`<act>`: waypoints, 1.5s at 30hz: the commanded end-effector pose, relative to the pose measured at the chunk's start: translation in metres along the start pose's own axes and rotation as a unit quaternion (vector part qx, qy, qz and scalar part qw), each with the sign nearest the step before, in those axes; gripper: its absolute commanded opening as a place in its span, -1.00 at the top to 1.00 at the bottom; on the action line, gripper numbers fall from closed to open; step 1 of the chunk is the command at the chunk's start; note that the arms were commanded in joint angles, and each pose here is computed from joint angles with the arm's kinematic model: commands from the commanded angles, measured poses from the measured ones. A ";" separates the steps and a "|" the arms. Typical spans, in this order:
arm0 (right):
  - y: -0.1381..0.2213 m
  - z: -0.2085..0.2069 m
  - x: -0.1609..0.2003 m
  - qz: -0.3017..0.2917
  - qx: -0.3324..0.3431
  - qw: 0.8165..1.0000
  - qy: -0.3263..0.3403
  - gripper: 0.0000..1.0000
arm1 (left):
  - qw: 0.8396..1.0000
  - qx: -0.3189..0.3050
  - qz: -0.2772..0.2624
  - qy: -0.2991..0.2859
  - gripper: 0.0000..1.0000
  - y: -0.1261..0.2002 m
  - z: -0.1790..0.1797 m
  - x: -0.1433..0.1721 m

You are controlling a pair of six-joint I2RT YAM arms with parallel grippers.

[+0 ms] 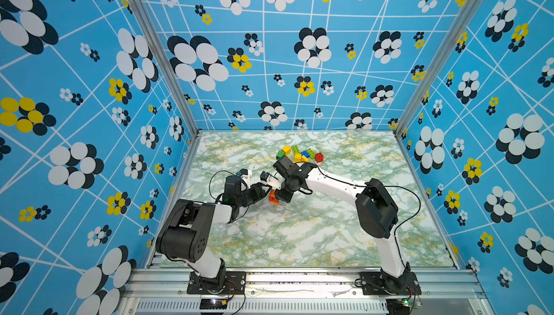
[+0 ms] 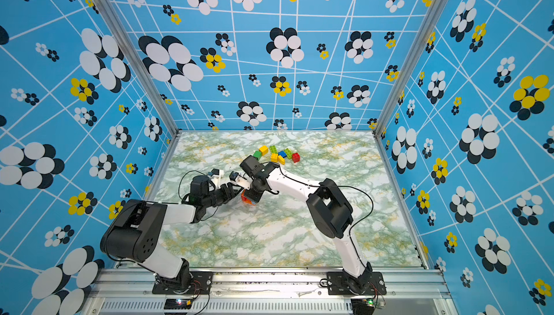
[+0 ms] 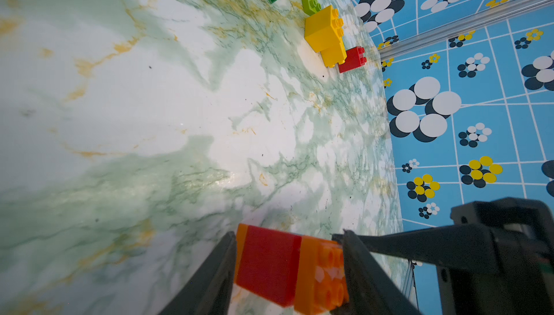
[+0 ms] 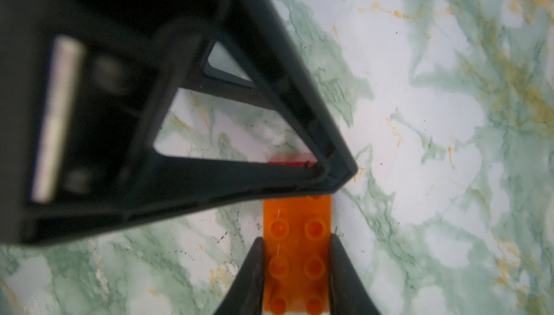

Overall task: Assemble the letter p with lego
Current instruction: Assemble the lego brick with the lego brick.

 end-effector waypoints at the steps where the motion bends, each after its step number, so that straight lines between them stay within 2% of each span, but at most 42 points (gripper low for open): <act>1: -0.011 0.006 0.013 0.054 -0.014 0.998 0.004 0.46 | 1.000 0.005 0.008 -0.003 -0.11 -0.001 0.004 0.007; 13: -0.022 0.006 0.016 0.061 -0.018 0.998 -0.008 0.42 | 1.000 0.016 0.014 0.001 -0.02 -0.004 0.006 0.011; 18: -0.022 0.005 0.016 0.057 -0.009 0.998 -0.015 0.24 | 1.000 0.014 0.012 0.000 -0.06 -0.003 0.006 0.012; 24: 0.000 0.002 0.003 0.023 0.006 0.999 -0.021 0.03 | 1.000 0.013 0.010 0.000 -0.10 -0.002 0.005 0.011; 29: 0.012 0.000 -0.003 0.000 0.014 0.999 -0.039 -0.24 | 1.000 0.013 0.009 -0.002 -0.14 -0.002 0.004 0.010; 33: 0.029 -0.009 -0.005 -0.023 0.023 0.995 -0.094 -0.38 | 1.000 0.011 0.009 -0.006 -0.17 0.000 0.002 0.010; 37: 0.047 -0.011 -0.005 -0.057 0.028 0.984 -0.169 -0.41 | 1.000 0.009 0.006 -0.009 -0.18 0.002 0.002 0.011; 41: 0.050 -0.015 0.012 -0.056 0.072 0.957 -0.276 -0.42 | 1.000 0.010 0.006 -0.009 -0.17 0.001 0.002 0.011; 45: 0.046 -0.012 0.028 -0.057 0.088 0.925 -0.366 -0.34 | 1.000 0.011 0.007 -0.012 -0.16 0.000 0.001 0.013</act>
Point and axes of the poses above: each gripper's point midway between its finger pads, its own y axis back along the fingers, its own z axis along the line the jaws close on, x = y × z, the point moved 7 cm from there along y, back along the fingers, and after that the axes turned 4 degrees about y, right-handed, at the moved point
